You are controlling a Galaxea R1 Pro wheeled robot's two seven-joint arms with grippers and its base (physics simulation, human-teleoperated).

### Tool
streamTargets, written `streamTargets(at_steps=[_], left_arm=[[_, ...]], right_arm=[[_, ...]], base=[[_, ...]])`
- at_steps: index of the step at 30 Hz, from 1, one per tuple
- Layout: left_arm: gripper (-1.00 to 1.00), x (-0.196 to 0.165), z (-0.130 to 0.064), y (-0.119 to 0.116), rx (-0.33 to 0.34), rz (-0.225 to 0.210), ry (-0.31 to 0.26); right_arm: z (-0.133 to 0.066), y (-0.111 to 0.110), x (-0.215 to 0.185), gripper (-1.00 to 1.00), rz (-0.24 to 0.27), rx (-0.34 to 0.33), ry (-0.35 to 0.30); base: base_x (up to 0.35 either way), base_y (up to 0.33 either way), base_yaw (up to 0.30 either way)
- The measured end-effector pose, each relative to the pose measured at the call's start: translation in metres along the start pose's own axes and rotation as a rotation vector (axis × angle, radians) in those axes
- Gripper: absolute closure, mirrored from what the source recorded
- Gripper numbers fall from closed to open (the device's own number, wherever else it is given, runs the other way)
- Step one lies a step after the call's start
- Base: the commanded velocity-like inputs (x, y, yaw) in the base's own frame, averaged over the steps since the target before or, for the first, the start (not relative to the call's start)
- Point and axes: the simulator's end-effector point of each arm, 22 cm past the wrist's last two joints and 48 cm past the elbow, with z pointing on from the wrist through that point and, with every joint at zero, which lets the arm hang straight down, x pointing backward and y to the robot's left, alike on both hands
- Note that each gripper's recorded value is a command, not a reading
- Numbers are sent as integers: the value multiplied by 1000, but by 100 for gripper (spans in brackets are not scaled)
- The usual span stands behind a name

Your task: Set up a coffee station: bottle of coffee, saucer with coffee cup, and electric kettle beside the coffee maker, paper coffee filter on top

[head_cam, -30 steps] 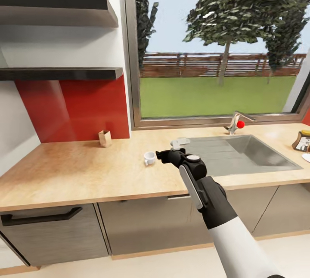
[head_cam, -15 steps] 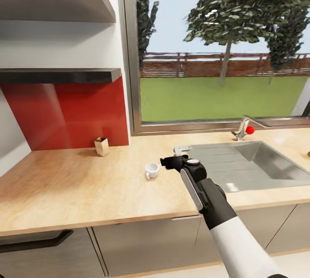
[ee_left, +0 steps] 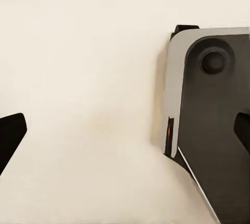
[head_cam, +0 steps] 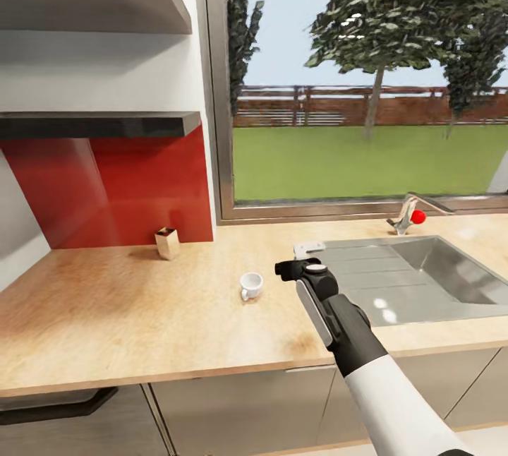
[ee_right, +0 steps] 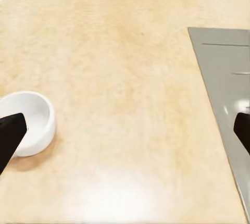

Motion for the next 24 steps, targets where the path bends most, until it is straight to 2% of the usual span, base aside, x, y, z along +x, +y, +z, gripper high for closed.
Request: streamTargets(at_steps=[5, 10, 16, 24], left_arm=[[-100, 13, -2, 22, -81, 6, 30], [-100, 21, -4, 35, -135, 5, 54], [-100, 33, -6, 37, -147, 4, 107], [-100, 36, -5, 33, -144, 5, 120]], right_arm=[[3, 0, 12, -100, -10, 0, 42], [4, 1, 18, -100, -16, -2, 65], [7, 1, 22, -100, -17, -2, 75], [9, 1, 26, -100, -17, -3, 84]], base=[[1, 0, 202], [0, 0, 214], [0, 0, 216], [7, 0, 180]])
